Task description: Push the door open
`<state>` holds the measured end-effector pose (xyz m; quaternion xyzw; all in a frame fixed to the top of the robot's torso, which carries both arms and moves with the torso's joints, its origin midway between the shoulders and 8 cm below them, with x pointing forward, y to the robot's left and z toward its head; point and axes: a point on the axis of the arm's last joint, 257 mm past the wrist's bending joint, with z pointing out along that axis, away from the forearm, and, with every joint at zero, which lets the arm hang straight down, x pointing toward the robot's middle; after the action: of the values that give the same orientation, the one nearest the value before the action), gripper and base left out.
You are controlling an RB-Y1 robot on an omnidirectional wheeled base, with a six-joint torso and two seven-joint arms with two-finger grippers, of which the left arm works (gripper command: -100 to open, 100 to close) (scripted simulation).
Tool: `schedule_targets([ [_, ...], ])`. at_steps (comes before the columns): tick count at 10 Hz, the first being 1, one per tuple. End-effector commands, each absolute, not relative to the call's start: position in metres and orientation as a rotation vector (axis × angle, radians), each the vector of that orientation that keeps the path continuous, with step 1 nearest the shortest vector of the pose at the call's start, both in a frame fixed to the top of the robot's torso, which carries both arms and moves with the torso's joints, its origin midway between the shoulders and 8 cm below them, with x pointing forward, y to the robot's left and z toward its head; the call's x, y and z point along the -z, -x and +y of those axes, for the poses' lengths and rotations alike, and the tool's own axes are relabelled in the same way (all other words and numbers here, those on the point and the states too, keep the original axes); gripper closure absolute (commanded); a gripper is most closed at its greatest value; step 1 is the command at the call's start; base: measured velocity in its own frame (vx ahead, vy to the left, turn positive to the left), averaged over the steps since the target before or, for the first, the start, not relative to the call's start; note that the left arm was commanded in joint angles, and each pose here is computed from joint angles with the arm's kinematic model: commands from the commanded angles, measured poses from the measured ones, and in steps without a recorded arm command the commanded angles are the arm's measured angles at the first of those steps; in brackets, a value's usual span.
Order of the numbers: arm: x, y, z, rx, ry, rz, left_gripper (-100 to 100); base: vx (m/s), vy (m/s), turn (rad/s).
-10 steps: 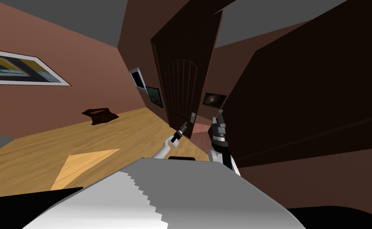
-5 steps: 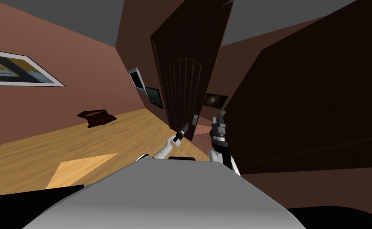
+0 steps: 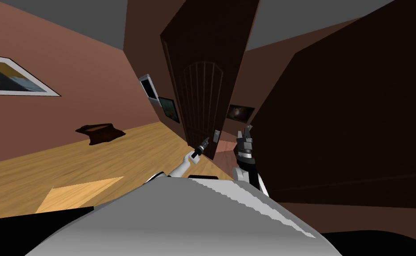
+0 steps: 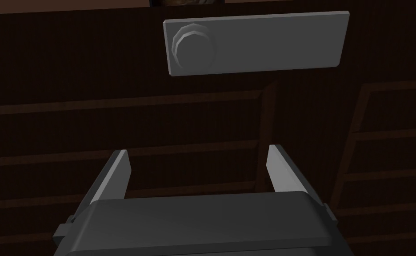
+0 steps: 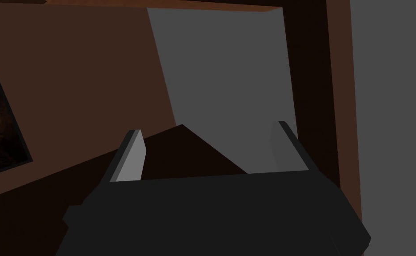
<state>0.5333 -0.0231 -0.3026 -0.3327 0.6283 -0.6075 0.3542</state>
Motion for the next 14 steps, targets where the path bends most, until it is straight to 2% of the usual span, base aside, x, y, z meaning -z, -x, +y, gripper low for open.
schedule_targets([
  [1, 0.305, -0.535, -0.017, 1.558, 0.860, 1.624, -100, 0.171, -0.131, -0.031],
  [10, 0.298, -0.535, -0.036, 1.597, 0.895, 1.597, -100, 0.159, -0.106, -0.020],
  [11, 0.298, -0.535, -0.036, 1.597, 0.895, 1.597, 100, -0.006, 0.006, 0.007],
  [14, 0.298, -0.535, -0.036, 1.597, 0.895, 1.597, 100, -0.022, 0.016, -0.007],
])
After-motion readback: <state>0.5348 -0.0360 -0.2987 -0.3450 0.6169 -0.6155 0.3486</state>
